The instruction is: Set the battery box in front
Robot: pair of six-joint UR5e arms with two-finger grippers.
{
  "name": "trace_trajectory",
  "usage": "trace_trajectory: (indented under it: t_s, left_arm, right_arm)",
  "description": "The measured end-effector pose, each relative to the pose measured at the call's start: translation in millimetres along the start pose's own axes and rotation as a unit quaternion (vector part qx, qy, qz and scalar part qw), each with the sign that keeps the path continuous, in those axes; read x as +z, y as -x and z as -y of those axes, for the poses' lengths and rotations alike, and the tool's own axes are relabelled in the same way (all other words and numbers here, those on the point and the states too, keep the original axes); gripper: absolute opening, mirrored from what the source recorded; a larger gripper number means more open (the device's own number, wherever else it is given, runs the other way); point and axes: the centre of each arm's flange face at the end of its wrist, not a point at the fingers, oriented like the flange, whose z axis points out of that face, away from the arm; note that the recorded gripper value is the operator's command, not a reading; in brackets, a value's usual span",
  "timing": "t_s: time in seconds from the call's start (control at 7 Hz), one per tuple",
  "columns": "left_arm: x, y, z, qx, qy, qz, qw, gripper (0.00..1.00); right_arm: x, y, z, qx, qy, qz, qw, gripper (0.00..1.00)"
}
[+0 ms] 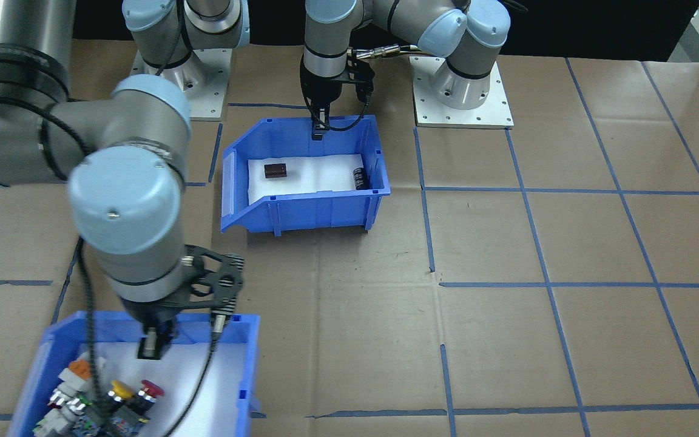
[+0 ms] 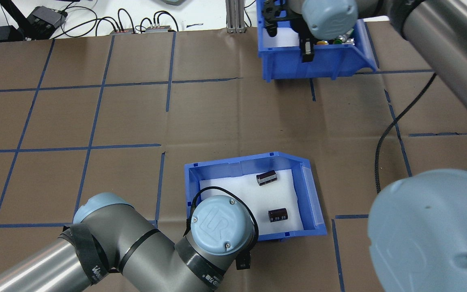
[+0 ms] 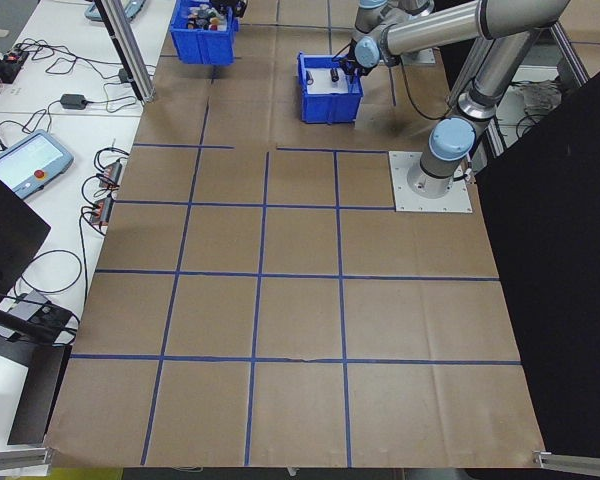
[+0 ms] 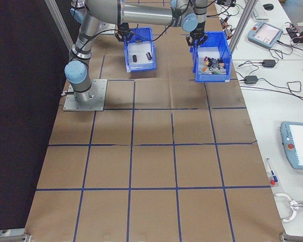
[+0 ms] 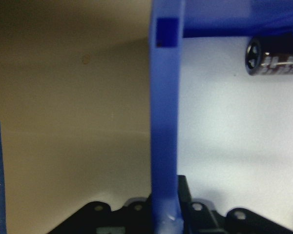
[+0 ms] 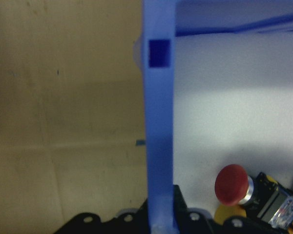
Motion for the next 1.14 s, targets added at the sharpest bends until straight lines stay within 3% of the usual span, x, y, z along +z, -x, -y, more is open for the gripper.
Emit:
trace_trajectory:
  t_s: [0.29, 0.57, 0.86, 1.14]
  left_arm:
    - [-8.9, -17.5, 10.0, 0.022, 0.004, -0.014, 1.000, 0.00]
    - [-15.8, -73.5, 47.0, 0.039, 0.001, -0.027, 0.999, 0.00]
    - [-34.2, -139.4, 89.3, 0.052, -0.002, -0.049, 0.997, 0.00]
    - [-51.6, -204.3, 123.7, 0.067, -0.011, -0.059, 0.996, 0.00]
  right_arm:
    - [-9.1, 19.6, -104.1, 0.012, 0.006, 0.006, 1.000, 0.00]
    - [-13.9, 67.9, -180.8, 0.022, -0.001, 0.017, 1.000, 0.00]
    - [-2.0, 129.5, -220.3, 0.022, -0.013, 0.031, 0.999, 0.00]
    - [16.7, 188.7, -216.4, 0.000, -0.013, 0.025, 1.000, 0.00]
